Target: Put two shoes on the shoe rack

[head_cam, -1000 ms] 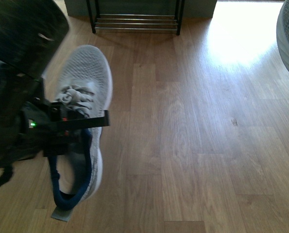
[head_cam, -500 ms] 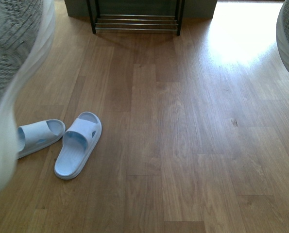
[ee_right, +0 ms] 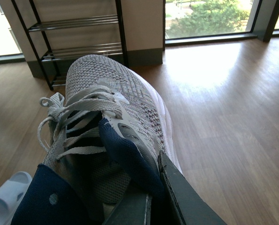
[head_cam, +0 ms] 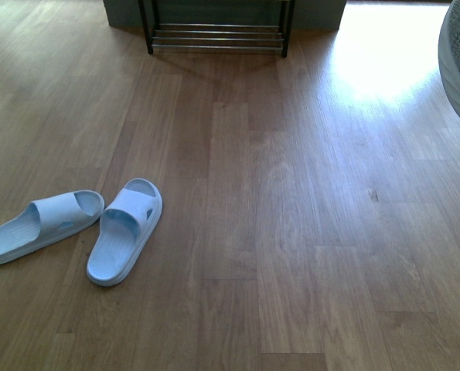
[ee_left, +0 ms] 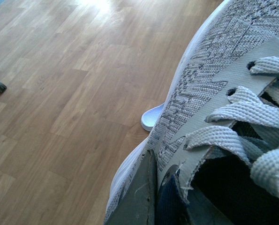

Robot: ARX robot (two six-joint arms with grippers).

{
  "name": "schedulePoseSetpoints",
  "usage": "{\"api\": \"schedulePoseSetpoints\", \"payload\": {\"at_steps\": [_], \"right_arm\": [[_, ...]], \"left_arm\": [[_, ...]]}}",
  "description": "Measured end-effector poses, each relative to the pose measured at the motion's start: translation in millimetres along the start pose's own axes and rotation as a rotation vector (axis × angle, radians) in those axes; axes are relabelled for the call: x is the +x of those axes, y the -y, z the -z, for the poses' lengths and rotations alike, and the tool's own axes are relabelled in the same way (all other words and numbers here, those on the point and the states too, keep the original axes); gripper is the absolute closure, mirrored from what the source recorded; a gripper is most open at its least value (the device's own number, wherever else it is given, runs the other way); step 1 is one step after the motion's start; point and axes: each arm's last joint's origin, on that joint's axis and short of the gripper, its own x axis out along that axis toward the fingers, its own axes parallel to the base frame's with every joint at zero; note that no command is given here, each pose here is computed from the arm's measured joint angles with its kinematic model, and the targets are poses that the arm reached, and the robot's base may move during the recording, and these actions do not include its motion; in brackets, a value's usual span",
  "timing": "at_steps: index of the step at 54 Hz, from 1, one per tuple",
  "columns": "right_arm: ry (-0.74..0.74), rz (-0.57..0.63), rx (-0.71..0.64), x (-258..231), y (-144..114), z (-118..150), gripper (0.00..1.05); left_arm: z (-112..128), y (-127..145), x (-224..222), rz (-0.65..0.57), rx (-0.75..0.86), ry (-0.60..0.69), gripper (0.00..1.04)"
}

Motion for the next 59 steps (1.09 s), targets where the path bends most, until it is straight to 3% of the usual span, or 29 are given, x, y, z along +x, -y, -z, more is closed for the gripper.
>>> {"api": "schedulePoseSetpoints", "payload": {"at_steps": [12,24,59], "right_arm": [[0.0,0.0,0.0,0,0,0,1.03],[0.0,0.0,0.0,0,0,0,1.03],[0.0,0.0,0.0,0,0,0,1.03]], "left_arm": [[20,-2,16,-0.025,-0.084,0.143,1.03],[3,-2,0,-0.022,-0.15,0.403,1.03],[4,-2,-1,-0.053,-0.092,0.43,1.03]]}}
